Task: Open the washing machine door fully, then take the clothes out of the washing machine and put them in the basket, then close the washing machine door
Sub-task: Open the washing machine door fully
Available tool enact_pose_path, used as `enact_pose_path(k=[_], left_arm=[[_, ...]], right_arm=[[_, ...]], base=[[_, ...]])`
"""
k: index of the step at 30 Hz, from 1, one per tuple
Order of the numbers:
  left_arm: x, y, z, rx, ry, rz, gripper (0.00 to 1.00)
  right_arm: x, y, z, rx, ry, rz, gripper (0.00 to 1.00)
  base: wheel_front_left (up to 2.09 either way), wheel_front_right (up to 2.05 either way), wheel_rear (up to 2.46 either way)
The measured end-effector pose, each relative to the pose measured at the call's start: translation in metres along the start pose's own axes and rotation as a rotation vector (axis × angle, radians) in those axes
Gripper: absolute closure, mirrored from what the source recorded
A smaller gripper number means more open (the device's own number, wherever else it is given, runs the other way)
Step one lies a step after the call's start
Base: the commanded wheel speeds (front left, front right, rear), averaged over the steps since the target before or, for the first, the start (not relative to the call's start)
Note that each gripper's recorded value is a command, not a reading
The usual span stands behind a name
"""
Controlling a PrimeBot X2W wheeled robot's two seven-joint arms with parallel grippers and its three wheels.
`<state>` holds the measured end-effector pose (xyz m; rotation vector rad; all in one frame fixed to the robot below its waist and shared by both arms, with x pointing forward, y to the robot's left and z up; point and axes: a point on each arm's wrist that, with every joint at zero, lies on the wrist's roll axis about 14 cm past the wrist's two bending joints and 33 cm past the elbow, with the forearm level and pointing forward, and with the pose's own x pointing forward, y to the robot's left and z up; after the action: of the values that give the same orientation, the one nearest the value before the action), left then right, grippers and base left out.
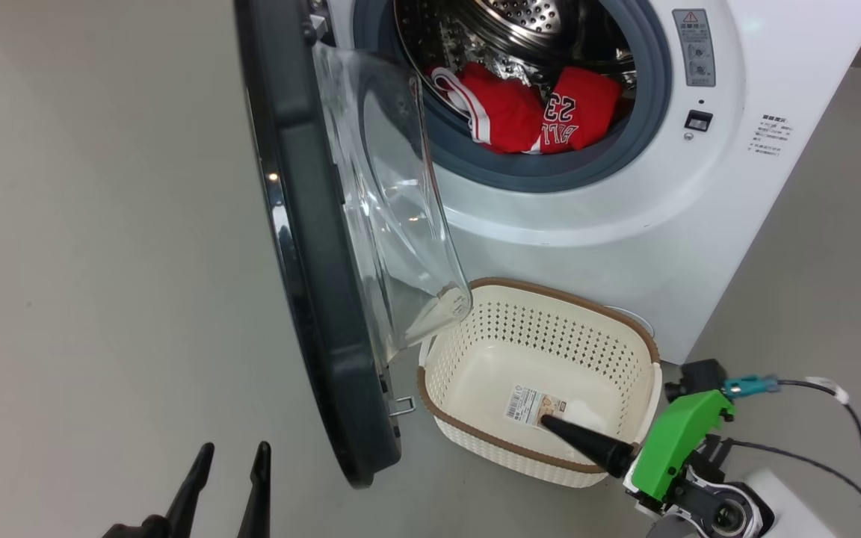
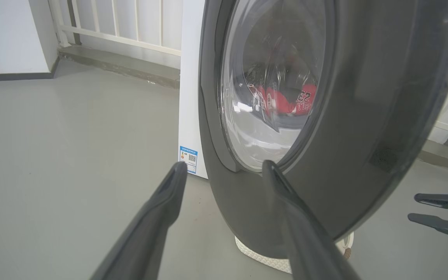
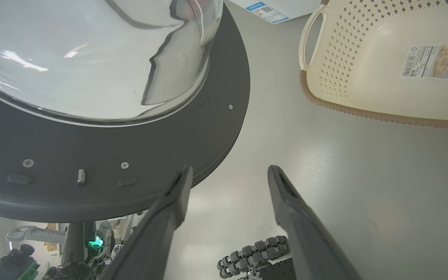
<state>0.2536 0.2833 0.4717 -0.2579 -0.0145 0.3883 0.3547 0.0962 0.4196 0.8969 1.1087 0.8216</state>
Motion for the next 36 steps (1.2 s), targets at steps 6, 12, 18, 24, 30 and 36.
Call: enact_pose_path(k=[6,12,18,24,30,36], left_arm=[[0.001,-0.002,0.0,0.007,0.0,-0.008,0.0],[0.002,-0.004,0.001,0.003,-0.005,-0.018,0.0],[0.002,-0.005,0.002,0.008,-0.008,-0.025,0.0],[0.0,-0.004,-0.001,0.007,0.0,-0.025,0.0],[-0.001,-0.003,-0.002,0.008,0.003,-0.02,0.0],[-0.001,-0.002,-0.001,0.009,0.002,-0.015,0.0]], right_arm=[[-0.012,-0.013,0.029,-0.156,-0.226,-0.069,0.0],[-0.025,-0.006,0.048,-0.351,-0.411,-0.07,0.0],[-0.036,-0.005,0.051,-0.553,-0.505,-0.074,0.0],[-0.058,0.008,0.076,-0.759,-0.634,-0.109,0.0],[-0.075,0.01,0.075,-0.852,-0.727,-0.159,0.0],[-0.093,0.008,0.077,-0.894,-0.804,-0.222,0.0]], base=[[0.0,0.0,0.0],[0.0,0.0,0.0],[0.0,0.0,0.0],[0.0,0.0,0.0],[0.0,0.0,0.0],[0.0,0.0,0.0]])
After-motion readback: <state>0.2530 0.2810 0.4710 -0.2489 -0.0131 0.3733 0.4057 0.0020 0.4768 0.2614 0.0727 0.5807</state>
